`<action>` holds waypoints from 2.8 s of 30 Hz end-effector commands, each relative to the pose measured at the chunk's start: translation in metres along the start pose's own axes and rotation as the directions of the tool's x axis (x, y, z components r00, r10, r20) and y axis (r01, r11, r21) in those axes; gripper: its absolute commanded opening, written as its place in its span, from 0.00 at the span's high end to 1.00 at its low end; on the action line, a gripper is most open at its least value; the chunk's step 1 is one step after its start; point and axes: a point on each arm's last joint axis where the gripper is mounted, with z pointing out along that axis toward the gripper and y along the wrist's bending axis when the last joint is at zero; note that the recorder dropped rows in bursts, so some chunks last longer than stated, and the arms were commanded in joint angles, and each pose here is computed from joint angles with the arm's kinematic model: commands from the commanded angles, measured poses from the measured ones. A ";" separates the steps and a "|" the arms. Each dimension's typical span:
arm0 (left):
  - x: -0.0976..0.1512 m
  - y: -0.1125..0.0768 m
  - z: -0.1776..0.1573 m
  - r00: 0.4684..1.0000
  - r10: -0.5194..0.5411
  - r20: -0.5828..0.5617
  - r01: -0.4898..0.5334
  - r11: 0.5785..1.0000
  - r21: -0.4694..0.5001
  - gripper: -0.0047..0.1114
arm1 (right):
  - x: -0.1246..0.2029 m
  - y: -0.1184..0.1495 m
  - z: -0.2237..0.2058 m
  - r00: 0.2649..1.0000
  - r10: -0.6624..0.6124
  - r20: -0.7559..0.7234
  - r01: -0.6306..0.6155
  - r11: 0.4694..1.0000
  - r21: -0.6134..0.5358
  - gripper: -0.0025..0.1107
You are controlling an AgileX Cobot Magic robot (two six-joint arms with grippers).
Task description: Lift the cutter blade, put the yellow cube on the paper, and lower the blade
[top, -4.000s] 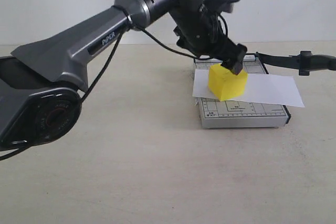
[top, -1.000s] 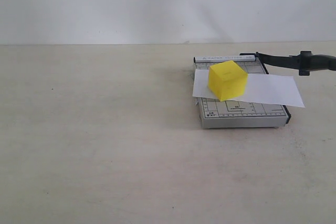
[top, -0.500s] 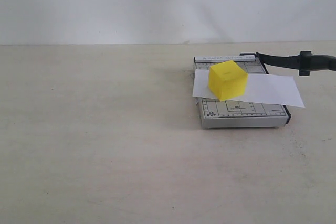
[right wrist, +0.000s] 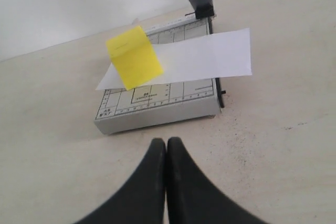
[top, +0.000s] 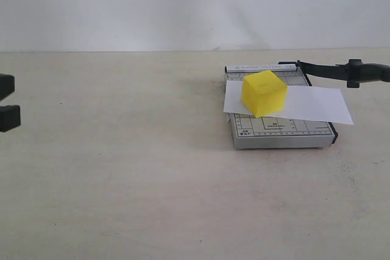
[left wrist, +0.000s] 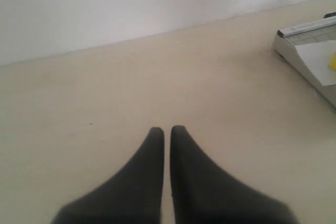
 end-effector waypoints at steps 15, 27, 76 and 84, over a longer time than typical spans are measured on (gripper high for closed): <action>0.083 0.037 -0.047 0.949 -0.263 0.173 0.297 0.930 -0.218 0.92 | -0.113 0.032 0.013 0.886 -0.402 0.232 0.385 0.916 0.114 0.98; 0.109 0.052 -0.075 0.914 -0.348 0.208 0.405 0.758 -0.511 0.92 | -0.204 0.036 0.128 0.923 -0.368 -0.108 0.367 0.930 -0.029 0.97; 0.092 0.037 -0.069 0.953 -0.165 0.253 0.248 0.905 -0.346 0.92 | -0.179 -0.015 0.172 0.794 -0.190 -0.578 0.205 0.978 -0.039 0.53; 0.092 0.037 -0.069 0.953 -0.165 0.253 0.248 0.905 -0.346 0.92 | -0.165 -0.021 0.180 0.744 -0.154 -0.650 0.177 0.984 -0.031 0.82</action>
